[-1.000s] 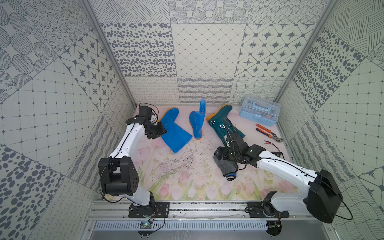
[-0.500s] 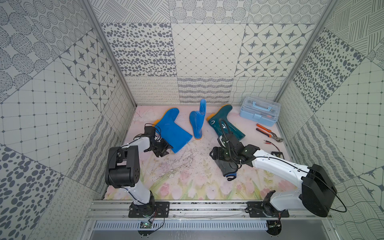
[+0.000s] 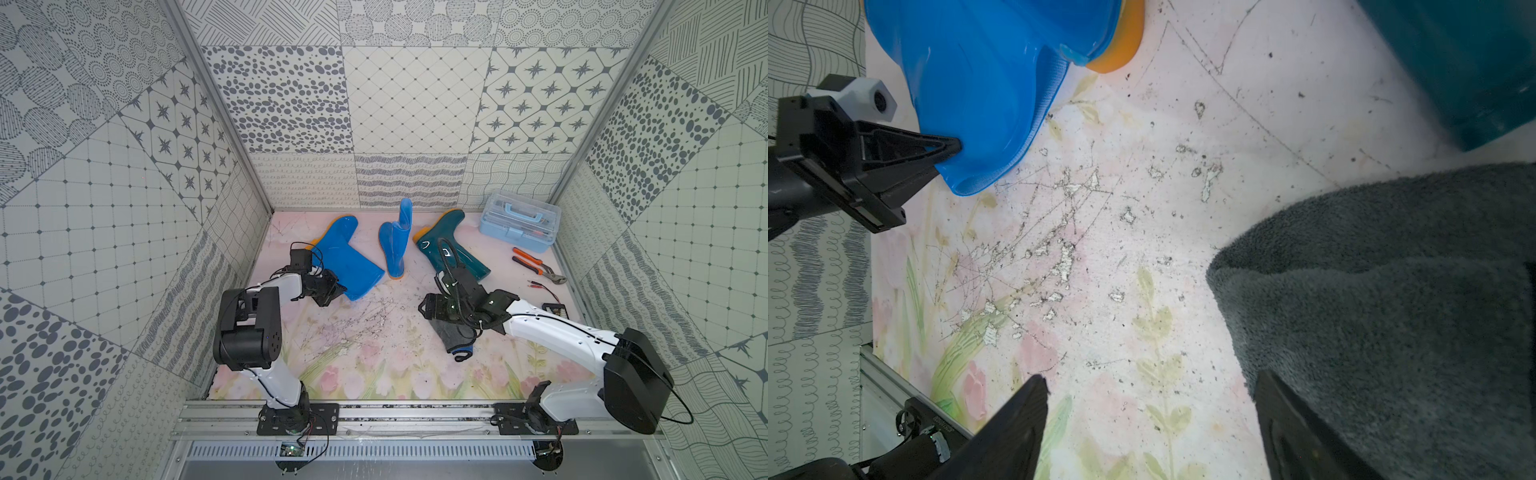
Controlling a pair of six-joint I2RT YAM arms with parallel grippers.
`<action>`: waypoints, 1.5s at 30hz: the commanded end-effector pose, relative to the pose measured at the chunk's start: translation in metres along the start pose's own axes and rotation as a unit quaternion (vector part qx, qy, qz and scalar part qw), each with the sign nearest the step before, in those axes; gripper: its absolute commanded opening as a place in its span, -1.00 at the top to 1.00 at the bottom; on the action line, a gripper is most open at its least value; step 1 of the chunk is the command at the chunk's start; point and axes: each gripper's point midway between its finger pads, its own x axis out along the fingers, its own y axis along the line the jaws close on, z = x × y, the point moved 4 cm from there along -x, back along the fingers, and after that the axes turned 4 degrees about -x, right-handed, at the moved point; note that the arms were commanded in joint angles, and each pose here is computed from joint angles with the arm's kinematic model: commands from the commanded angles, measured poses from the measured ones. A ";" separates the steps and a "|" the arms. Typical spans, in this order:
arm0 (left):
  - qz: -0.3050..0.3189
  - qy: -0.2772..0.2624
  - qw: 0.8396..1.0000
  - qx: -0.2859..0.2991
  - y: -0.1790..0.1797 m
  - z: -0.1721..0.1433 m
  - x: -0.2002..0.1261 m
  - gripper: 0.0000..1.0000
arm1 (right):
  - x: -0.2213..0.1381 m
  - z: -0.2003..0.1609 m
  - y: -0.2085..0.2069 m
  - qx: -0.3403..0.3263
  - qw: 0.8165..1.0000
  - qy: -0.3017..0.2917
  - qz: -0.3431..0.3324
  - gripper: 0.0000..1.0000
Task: Wipe the rubber boots with a cloth
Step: Move the rubber boot to the center of the board.
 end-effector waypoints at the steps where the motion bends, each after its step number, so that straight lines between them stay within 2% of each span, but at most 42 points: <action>1: 0.010 -0.027 0.999 0.020 -0.004 -0.013 -0.033 1.00 | -0.006 0.001 0.012 -0.002 1.000 -0.018 0.023 -0.55; 5: 0.062 -0.052 0.996 0.035 0.010 -0.042 -0.075 1.00 | -0.003 -0.010 0.025 -0.016 0.999 -0.002 0.040 -0.46; 9: 0.108 -0.040 0.993 0.038 0.034 -0.087 -0.111 1.00 | 0.002 -0.025 0.037 -0.023 0.997 0.024 0.066 -0.34; 14: 0.104 -0.027 0.994 0.005 0.065 -0.142 -0.128 1.00 | 0.005 -0.044 0.043 -0.013 0.994 0.051 0.098 -0.17; 20: 0.061 -0.037 0.997 -0.011 0.080 -0.187 -0.118 1.00 | -0.006 -0.054 0.035 -0.004 0.993 0.044 0.109 -0.16; 24: 0.059 -0.040 0.996 0.049 0.068 -0.204 -0.104 1.00 | -0.011 -0.058 0.027 0.015 0.993 0.035 0.115 -0.21; 27: 0.091 -0.028 0.990 0.106 0.049 -0.221 -0.077 1.00 | -0.013 -0.059 0.023 0.029 0.992 0.031 0.117 -0.29; 30: 0.113 -0.014 0.984 0.140 0.023 -0.235 -0.043 0.99 | -0.016 -0.060 0.018 0.038 0.993 0.027 0.110 -0.30; 32: 0.101 -0.008 0.983 0.154 0.002 -0.241 -0.026 0.80 | -0.018 -0.060 0.014 0.042 0.994 0.021 0.100 -0.30; 34: 0.087 0.004 0.980 0.178 -0.022 -0.246 -0.014 0.47 | -0.019 -0.059 0.009 0.046 0.995 0.014 0.089 -0.26; 36: 0.102 0.007 0.971 0.217 -0.042 -0.249 -0.015 0.23 | -0.020 -0.057 0.007 0.047 0.996 0.010 0.082 -0.22; 40: 0.169 -0.010 0.937 0.307 -0.065 -0.241 -0.050 -0.17 | -0.011 -0.055 0.009 0.042 0.997 0.018 0.067 -0.19; 42: 0.201 -0.026 0.924 0.325 -0.062 -0.226 -0.072 -0.37 | -0.004 -0.053 0.013 0.037 0.997 0.028 0.065 -0.20; 43: 0.214 -0.033 0.920 0.327 -0.058 -0.214 -0.082 -0.55 | 0.002 -0.053 0.015 0.036 0.997 0.035 0.063 -0.23; 45: 0.232 -0.035 0.921 0.312 -0.043 -0.192 -0.097 -0.65 | 0.009 -0.050 0.020 0.034 0.997 0.041 0.062 -0.29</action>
